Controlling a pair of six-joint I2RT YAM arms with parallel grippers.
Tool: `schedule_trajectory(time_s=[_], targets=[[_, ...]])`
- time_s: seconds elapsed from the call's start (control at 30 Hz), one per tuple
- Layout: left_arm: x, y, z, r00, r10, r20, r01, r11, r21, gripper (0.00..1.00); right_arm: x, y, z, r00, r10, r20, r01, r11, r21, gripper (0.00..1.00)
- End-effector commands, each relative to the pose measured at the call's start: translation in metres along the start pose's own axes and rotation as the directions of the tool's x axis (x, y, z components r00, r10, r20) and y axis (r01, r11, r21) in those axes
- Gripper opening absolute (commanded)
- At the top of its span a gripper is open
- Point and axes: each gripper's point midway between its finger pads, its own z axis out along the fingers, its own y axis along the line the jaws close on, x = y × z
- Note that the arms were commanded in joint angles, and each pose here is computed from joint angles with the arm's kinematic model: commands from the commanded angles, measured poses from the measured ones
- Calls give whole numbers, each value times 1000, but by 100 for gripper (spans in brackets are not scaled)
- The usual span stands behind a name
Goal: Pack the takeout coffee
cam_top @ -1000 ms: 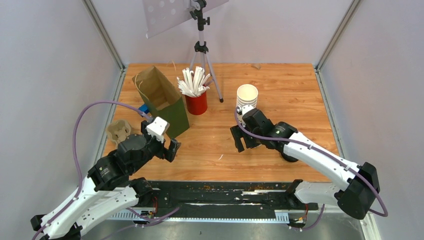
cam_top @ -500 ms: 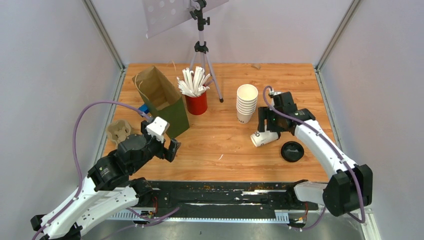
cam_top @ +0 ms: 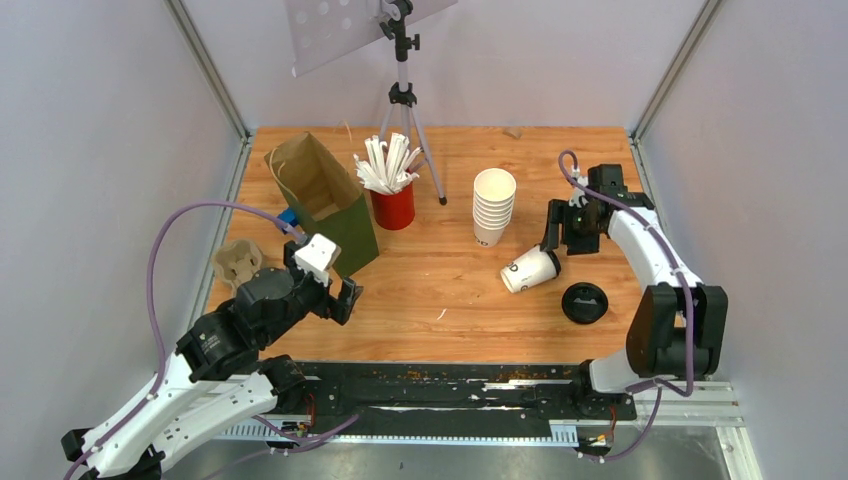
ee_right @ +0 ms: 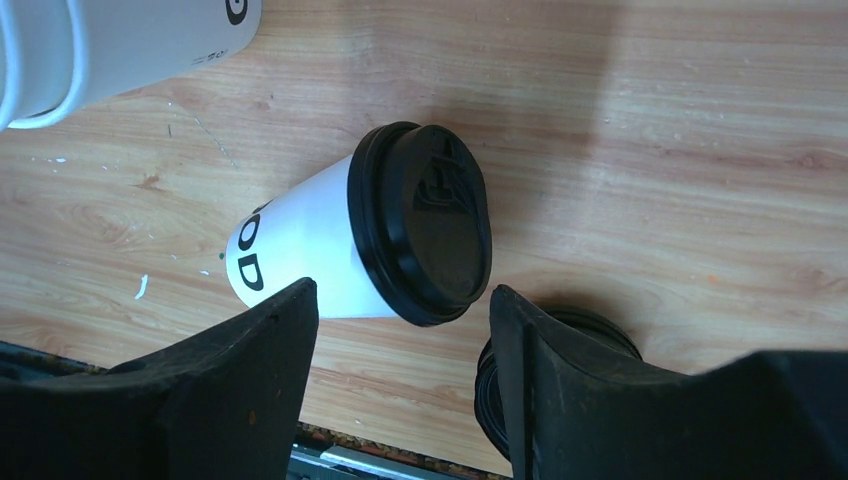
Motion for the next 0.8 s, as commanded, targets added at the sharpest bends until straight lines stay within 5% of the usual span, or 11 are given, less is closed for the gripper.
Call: schedule_trajectory(time_s=[0.0,0.23,0.5,0.77], targets=[[-8,-3,3,1000,8,28,-9,1000,13,100,-10,10,2,999,-41,-4,40,990,-136,63],[-7,-3,4,1000,9,24,-10,1000,11,100,-11,8,19,997,-42,-63,32,987,-156,58],[-7,-3,4,1000,10,21,-11,1000,10,100,-11,8,17,997,-43,-57,34,987,-154,32],[-7,-3,4,1000,9,23,-9,1000,10,100,-17,1,6,999,-46,1,46,995,-89,20]])
